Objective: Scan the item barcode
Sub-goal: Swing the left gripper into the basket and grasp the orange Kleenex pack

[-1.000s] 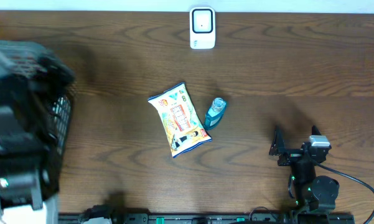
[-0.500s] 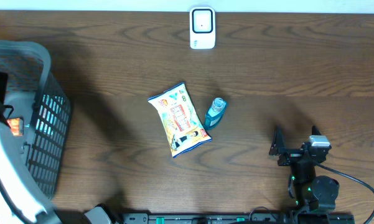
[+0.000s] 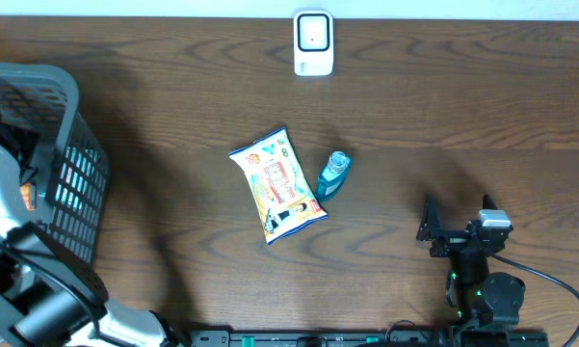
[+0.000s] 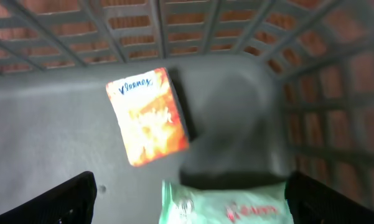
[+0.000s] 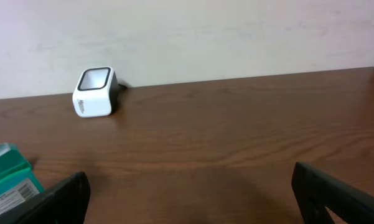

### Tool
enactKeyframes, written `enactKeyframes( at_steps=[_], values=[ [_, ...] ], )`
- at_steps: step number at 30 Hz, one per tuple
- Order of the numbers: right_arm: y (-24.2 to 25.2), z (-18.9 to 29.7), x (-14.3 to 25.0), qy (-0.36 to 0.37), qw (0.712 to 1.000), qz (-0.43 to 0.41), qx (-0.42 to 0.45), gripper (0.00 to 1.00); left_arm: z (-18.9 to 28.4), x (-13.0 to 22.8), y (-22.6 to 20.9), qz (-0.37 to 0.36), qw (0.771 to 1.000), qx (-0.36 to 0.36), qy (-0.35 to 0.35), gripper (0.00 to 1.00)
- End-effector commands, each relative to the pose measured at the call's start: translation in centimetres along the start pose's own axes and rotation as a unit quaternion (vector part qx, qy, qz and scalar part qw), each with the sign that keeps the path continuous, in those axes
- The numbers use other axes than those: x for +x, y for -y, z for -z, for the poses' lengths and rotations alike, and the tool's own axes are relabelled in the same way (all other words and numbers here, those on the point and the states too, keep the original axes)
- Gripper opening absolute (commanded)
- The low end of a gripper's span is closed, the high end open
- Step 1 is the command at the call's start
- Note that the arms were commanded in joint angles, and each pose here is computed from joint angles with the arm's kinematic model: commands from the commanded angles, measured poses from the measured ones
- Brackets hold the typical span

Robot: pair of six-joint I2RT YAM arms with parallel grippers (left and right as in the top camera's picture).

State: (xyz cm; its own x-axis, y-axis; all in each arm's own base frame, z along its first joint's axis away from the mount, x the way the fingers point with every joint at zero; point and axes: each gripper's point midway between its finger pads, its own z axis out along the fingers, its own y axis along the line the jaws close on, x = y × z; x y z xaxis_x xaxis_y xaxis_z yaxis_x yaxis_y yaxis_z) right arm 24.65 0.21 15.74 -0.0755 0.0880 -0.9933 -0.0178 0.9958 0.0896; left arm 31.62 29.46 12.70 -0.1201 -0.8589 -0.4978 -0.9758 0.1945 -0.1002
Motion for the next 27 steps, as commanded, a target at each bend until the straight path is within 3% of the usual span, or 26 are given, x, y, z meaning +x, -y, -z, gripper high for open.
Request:
enactKeyframes(
  at_steps=[1,6,13,21,27],
  values=[
    [-0.2,0.0,0.1,-0.001,1.0,0.007,-0.003,0.99,-0.9,-1.2,-0.3,-0.029,0.999,-0.025,0.025,0.94],
    [-0.2,0.0,0.1,-0.001,1.0,0.007,-0.003,0.99,-3.2,-0.9,-0.3,-0.049,0.998,-0.04,0.023,0.91],
    [-0.2,0.0,0.1,-0.002,1.0,0.007,-0.003,0.99,-6.2,0.9,-0.6,-0.062,0.996,-0.061,-0.005,0.76],
    [-0.2,0.0,0.1,-0.002,1.0,0.007,-0.003,0.99,-7.6,1.9,-0.9,-0.068,0.995,-0.072,-0.02,0.68],
    [-0.2,0.0,0.1,-0.002,1.0,0.007,-0.003,0.99,-9.4,3.1,-1.3,-0.099,0.991,-0.085,-0.039,0.5]
  ],
)
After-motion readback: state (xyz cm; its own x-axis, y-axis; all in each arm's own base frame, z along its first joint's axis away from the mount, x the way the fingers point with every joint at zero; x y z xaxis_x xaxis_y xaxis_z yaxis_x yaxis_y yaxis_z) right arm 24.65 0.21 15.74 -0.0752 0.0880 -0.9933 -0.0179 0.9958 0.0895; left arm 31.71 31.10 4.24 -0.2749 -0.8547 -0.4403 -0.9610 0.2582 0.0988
